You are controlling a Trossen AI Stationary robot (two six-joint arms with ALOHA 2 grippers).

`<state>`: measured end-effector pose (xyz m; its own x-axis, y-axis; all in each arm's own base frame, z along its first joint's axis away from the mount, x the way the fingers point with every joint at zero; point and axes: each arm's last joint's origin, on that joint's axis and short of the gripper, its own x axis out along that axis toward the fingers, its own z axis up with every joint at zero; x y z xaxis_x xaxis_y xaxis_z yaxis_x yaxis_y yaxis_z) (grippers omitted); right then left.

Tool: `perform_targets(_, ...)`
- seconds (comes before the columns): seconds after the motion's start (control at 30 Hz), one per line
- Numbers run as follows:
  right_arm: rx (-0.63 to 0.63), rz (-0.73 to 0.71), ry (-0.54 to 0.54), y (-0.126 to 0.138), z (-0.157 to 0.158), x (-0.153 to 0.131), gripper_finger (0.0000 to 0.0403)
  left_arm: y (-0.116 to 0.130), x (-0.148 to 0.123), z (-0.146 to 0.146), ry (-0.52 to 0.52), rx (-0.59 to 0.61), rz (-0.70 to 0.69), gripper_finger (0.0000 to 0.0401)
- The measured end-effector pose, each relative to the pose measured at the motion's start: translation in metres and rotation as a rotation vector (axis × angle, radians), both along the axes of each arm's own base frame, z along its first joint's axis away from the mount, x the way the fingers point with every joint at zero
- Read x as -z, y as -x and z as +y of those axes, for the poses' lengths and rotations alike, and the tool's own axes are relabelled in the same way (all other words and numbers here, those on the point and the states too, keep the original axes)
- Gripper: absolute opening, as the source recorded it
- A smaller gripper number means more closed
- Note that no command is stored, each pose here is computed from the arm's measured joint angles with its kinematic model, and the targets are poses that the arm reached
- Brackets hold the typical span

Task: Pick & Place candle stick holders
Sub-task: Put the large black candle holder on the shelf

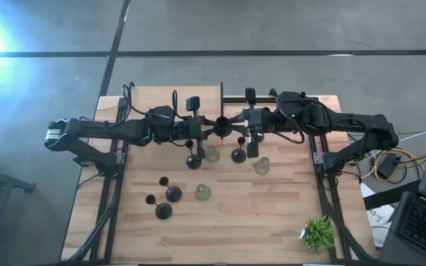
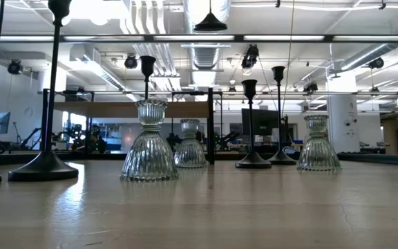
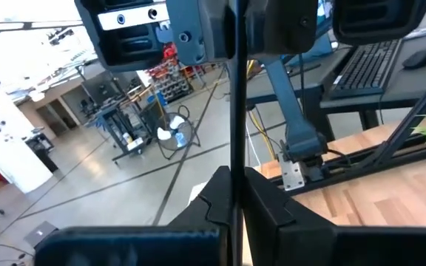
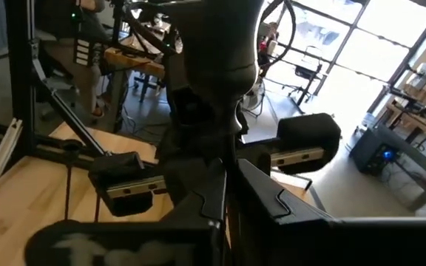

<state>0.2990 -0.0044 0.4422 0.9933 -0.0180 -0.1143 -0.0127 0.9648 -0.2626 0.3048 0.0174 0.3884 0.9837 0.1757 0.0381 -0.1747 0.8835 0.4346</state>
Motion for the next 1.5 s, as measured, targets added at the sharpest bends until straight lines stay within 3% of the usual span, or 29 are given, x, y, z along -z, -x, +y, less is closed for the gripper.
perform_targets(0.33,0.340,0.149,0.052,0.047,-0.009,-0.005,0.0115,0.020,-0.009,0.003,0.005,-0.056,0.034,0.0016)
perform_targets(0.57,0.572,0.212,-0.012,0.098,-0.016,-0.001,0.0142,0.044,-0.023,0.039,0.086,-0.245,-0.039,0.0016)
perform_targets(0.7,0.599,0.162,-0.059,0.121,-0.018,0.006,0.0134,0.059,-0.027,0.075,0.162,-0.310,-0.088,0.0016)
perform_targets(0.83,0.620,0.092,-0.078,0.136,-0.021,0.021,0.0123,0.075,-0.024,0.113,0.258,-0.302,-0.115,0.0016)
perform_targets(0.97,0.627,0.047,-0.070,0.145,-0.023,0.039,0.0113,0.087,-0.011,0.141,0.288,-0.326,-0.156,0.0016)
perform_targets(1.23,0.638,-0.025,-0.061,0.157,-0.024,0.068,0.0101,0.098,0.041,0.160,0.257,-0.332,-0.256,0.0016)
perform_targets(1.5,0.634,-0.057,-0.046,0.155,-0.024,0.087,0.0105,0.095,0.083,0.172,0.300,-0.390,-0.207,0.0016)
